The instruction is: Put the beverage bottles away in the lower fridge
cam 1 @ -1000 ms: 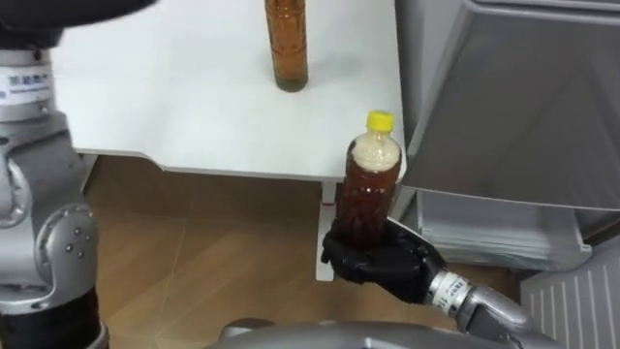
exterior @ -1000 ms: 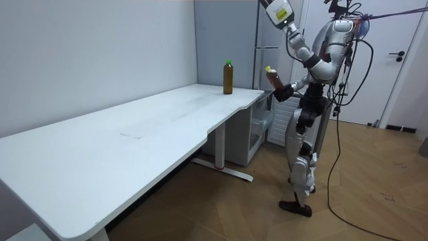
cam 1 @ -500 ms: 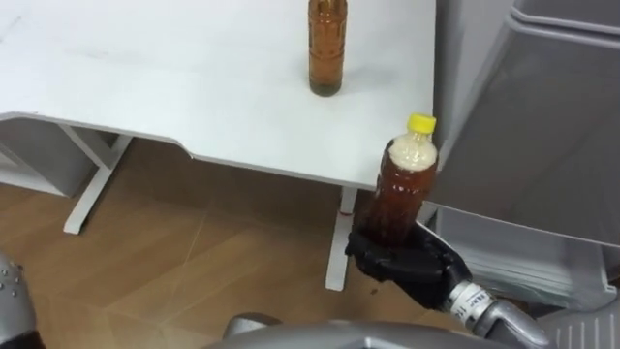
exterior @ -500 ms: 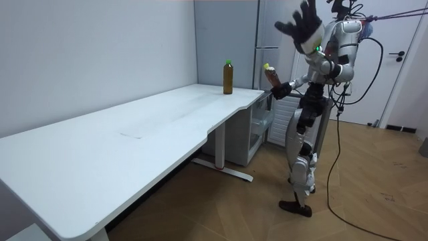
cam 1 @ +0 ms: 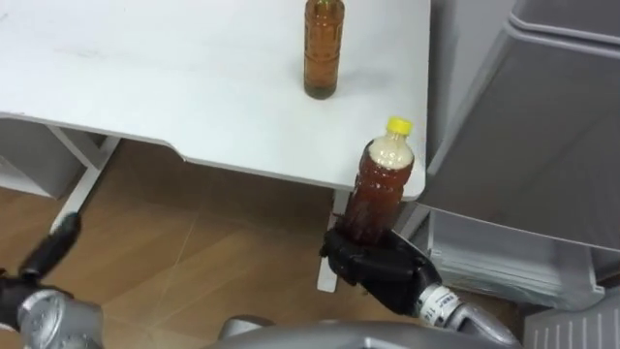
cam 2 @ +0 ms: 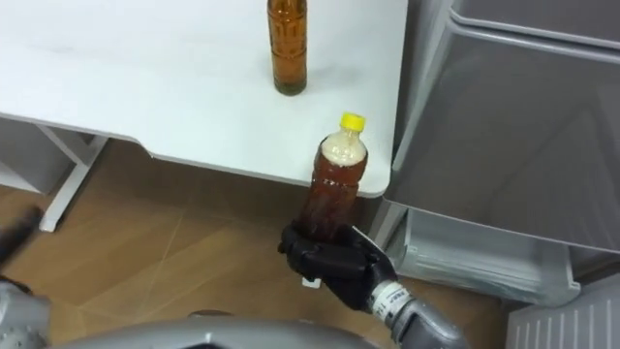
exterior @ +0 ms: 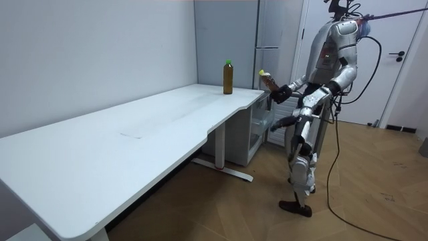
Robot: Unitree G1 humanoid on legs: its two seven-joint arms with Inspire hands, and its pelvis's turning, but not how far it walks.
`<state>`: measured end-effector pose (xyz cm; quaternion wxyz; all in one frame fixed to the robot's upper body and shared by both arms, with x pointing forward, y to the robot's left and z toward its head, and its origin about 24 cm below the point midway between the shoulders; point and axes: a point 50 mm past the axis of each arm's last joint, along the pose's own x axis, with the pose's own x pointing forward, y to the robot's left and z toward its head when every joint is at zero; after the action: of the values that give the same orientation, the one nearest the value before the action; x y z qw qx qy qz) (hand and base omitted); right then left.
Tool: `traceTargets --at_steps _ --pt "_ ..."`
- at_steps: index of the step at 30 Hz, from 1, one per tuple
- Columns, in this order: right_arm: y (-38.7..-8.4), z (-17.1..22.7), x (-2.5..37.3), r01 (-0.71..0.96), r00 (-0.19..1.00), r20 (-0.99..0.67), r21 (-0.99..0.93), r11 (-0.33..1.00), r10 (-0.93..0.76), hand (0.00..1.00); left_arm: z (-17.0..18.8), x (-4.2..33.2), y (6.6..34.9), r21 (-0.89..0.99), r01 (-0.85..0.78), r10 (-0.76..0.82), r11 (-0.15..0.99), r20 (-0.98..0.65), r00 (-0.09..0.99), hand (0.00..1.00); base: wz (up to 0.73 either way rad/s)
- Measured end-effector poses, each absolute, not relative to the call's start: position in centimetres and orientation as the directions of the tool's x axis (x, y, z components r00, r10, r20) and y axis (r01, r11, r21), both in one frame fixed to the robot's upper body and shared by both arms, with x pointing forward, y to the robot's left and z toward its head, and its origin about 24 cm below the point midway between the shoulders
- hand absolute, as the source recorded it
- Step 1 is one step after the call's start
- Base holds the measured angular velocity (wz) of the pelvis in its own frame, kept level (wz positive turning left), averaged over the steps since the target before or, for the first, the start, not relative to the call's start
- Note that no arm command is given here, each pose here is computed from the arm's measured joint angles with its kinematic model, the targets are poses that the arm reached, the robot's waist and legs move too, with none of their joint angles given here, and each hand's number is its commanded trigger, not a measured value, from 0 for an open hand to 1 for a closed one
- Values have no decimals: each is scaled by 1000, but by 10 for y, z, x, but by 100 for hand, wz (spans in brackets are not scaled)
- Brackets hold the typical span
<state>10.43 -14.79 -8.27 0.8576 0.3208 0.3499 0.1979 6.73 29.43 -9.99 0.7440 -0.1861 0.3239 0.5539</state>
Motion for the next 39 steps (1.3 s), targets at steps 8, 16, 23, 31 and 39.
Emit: traceTargets --at_steps 8,16,23,31,39 --pt "-150 -81 128 -79 701 -449 723 686 554 100 -149 -15 259 254 -884 459 393 -887 -51 0 0" --pt "-158 -93 126 -81 636 -538 666 741 554 100 -160 -61 246 243 -876 264 417 -954 -140 0 3" --pt "-179 -84 143 -165 664 -592 481 861 457 100 -167 -26 240 135 -763 219 632 -976 9 0 -2" --pt "-181 -62 163 -250 747 -572 230 940 339 100 -169 -2 233 63 -604 180 795 -974 136 0 -11" --pt "-184 -52 172 -248 818 -529 29 968 226 100 -170 6 226 18 -568 158 823 -967 198 0 -2"
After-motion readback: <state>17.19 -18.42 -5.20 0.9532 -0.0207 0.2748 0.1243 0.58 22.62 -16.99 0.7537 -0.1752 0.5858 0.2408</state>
